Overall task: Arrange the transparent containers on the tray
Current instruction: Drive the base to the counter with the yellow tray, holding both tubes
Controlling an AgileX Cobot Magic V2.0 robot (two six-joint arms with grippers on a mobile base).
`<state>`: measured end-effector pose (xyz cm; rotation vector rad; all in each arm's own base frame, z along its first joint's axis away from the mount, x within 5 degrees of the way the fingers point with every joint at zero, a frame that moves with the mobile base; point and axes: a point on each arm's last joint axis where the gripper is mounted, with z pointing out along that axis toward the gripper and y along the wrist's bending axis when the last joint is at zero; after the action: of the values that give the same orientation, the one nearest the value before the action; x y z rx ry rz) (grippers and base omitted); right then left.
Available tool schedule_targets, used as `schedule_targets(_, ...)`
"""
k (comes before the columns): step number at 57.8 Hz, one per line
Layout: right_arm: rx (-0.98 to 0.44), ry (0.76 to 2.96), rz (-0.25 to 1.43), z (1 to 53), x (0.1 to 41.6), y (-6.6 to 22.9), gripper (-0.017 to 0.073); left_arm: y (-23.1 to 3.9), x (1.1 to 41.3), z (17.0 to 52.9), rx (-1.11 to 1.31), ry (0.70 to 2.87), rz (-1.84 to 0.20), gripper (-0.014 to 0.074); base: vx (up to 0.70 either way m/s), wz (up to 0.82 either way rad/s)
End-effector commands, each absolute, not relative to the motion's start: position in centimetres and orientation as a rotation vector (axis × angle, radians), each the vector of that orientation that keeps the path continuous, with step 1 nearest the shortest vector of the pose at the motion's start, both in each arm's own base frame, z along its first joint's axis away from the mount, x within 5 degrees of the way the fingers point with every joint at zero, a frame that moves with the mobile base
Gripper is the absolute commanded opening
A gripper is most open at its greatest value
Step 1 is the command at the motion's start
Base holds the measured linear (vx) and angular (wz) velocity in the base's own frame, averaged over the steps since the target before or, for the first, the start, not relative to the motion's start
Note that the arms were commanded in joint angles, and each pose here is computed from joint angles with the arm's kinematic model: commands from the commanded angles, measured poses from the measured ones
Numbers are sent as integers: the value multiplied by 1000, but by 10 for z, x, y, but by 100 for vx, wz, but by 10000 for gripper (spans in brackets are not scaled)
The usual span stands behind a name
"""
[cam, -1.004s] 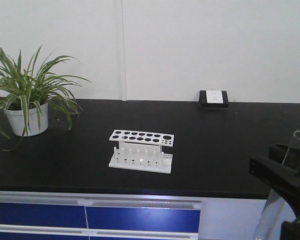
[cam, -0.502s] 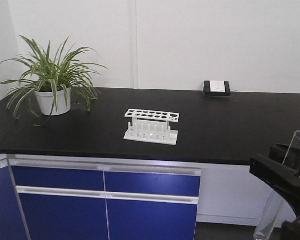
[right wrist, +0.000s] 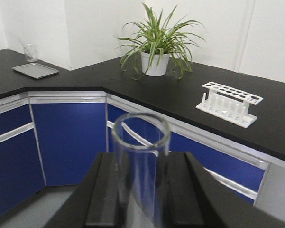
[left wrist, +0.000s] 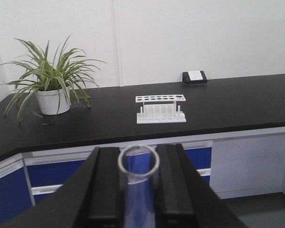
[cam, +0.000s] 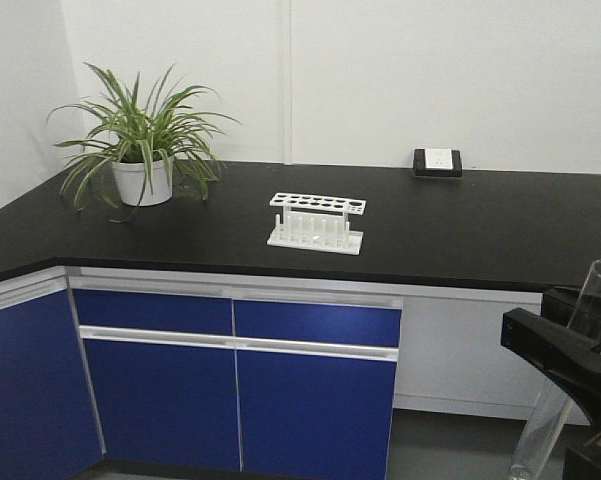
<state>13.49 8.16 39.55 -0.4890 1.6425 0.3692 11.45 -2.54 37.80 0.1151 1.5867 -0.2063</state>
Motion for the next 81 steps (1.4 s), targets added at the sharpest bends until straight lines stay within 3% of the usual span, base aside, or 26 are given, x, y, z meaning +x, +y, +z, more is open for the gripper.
schedule_targets(1, -459, 1522, 378, 414, 133, 79, 9, -27, 111, 398, 122, 1471, -240, 128, -28, 10)
schedule_targets(28, -459, 1522, 378, 414, 133, 79, 9, -27, 111, 398, 122, 1471, -240, 128, -24, 27)
schedule_targets(81, -458, 1521, 378, 414, 132, 79, 9, -27, 111, 398, 122, 1471, -240, 128, -10, 63)
